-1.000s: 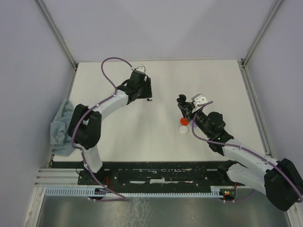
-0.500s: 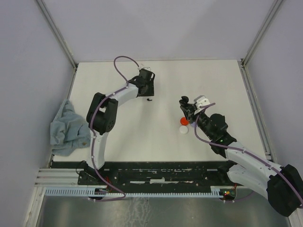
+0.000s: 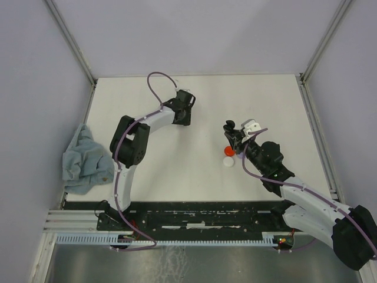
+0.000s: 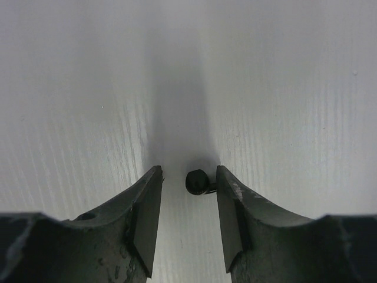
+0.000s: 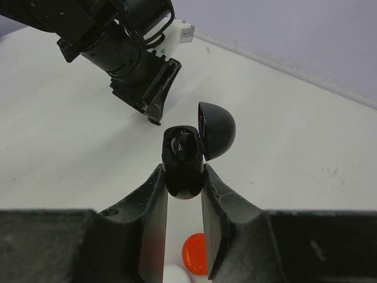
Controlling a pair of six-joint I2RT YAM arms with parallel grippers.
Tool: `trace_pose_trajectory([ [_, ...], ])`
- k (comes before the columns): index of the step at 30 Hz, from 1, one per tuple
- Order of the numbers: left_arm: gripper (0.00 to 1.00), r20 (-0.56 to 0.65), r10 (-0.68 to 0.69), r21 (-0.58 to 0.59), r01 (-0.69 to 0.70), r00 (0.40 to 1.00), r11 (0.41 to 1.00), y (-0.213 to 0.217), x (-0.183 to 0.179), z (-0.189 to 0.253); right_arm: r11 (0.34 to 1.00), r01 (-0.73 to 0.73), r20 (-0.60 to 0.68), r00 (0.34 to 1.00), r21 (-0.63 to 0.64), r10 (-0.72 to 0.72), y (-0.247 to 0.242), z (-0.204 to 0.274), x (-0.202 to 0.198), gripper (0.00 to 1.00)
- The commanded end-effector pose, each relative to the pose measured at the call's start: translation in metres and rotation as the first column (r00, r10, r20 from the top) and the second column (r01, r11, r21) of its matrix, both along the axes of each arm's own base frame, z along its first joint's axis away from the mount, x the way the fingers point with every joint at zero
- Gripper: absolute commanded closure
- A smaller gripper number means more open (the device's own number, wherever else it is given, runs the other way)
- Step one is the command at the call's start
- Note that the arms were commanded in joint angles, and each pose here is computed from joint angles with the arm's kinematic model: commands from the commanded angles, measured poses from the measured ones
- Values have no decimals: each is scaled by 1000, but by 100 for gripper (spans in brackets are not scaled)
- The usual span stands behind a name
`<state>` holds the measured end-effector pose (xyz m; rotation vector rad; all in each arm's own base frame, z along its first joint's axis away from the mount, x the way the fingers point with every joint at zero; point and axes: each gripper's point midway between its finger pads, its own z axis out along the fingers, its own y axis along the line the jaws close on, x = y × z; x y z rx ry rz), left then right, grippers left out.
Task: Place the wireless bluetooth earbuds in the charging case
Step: Move the earbud to the center of the board.
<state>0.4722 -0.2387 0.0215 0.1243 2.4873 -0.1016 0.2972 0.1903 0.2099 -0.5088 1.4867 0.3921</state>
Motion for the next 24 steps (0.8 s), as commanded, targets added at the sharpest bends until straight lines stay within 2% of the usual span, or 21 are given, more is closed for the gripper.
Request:
trace_pose_trajectory([
  [1,53,-29,-47,45,48,998,998,5,-21,0,1000,-5,53,999,28,4,1,20,3,97],
  [14,74,-74,-181,16,183,981,983,6,-53,-4,999,-36,52,998,33,34,9,25,4,97],
  [20,75,-154,-324,-6,327,933,945,9,-90,-3,998,-49,49,998,30,48,11,26,3,97],
  [24,75,-241,-390,52,413,888,909,23,-120,-6,998,-52,46,998,28,51,12,24,3,97],
])
